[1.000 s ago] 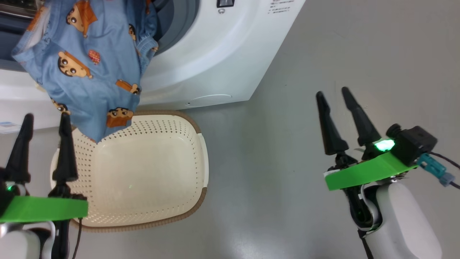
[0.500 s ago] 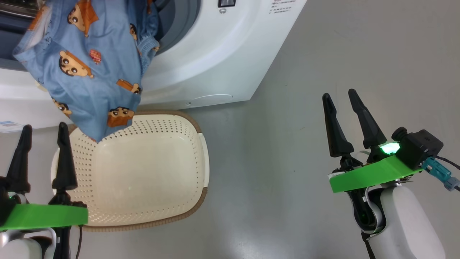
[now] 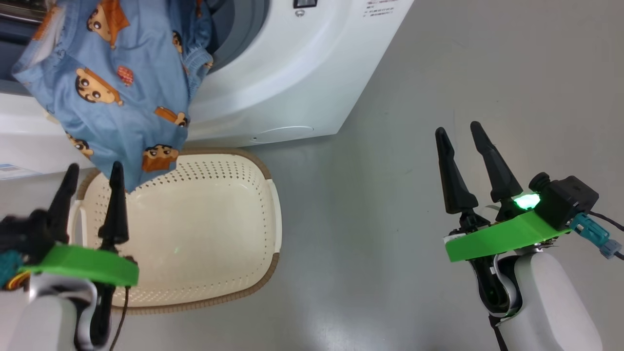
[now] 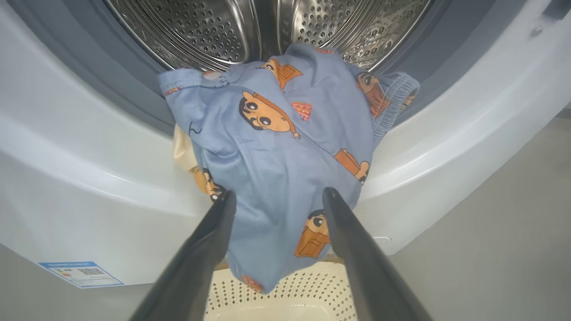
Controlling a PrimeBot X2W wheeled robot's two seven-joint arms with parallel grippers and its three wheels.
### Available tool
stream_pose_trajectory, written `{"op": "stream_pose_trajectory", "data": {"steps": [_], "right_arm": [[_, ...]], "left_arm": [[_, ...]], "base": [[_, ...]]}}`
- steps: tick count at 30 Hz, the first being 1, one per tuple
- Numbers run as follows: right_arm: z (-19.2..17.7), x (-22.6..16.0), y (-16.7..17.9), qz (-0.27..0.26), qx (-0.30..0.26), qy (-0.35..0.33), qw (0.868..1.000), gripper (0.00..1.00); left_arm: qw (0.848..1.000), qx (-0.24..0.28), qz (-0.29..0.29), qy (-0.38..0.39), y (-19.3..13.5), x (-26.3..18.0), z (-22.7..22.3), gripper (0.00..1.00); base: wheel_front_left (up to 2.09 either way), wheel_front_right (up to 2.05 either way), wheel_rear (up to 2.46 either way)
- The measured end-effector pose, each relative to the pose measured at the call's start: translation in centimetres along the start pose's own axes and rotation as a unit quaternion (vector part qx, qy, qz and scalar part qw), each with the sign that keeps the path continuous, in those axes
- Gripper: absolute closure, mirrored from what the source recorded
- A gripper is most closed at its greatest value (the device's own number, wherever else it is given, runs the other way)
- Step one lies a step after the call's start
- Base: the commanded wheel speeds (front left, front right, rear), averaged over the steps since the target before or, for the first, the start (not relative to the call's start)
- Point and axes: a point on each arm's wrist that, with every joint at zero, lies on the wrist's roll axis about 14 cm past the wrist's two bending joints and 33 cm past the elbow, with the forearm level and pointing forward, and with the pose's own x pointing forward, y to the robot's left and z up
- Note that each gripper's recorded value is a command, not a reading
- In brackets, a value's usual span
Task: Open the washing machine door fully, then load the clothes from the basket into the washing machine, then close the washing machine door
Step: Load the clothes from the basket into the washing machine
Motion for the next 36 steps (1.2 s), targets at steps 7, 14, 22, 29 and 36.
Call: {"op": "stream_pose_trajectory", "data": {"steps": [7, 14, 22, 29, 36], "right_arm": [[-0.3, -0.2, -0.4, -0.005, -0.003, 0.005, 1.000, 0.00], [-0.9, -0.4, -1.2, -0.016, -0.001, 0.013, 1.000, 0.00], [-1.5, -0.5, -2.3, -0.031, 0.002, 0.020, 0.999, 0.00], [-1.6, -0.2, -2.6, -0.032, -0.002, 0.020, 0.999, 0.00], [-2.0, 0.0, -2.5, -0.031, 0.001, 0.023, 0.999, 0.00]], "left_arm": [[0.998, 0.012, -0.026, 0.057, -0.8, 3.1, -2.6, 0.00], [0.993, -0.002, -0.025, 0.117, -0.9, 6.3, -5.6, 0.00], [0.992, -0.020, -0.019, 0.126, -1.0, 9.8, -6.7, 0.00], [0.992, -0.029, -0.015, 0.119, -1.3, 11.2, -7.2, 0.00], [0.993, -0.020, -0.023, 0.117, -1.6, 11.3, -7.3, 1.00]], "base": [[0.00, 0.00, 0.00], [0.00, 0.00, 0.00], [0.00, 0.00, 0.00], [0.00, 0.00, 0.00], [0.00, 0.00, 0.00]]}}
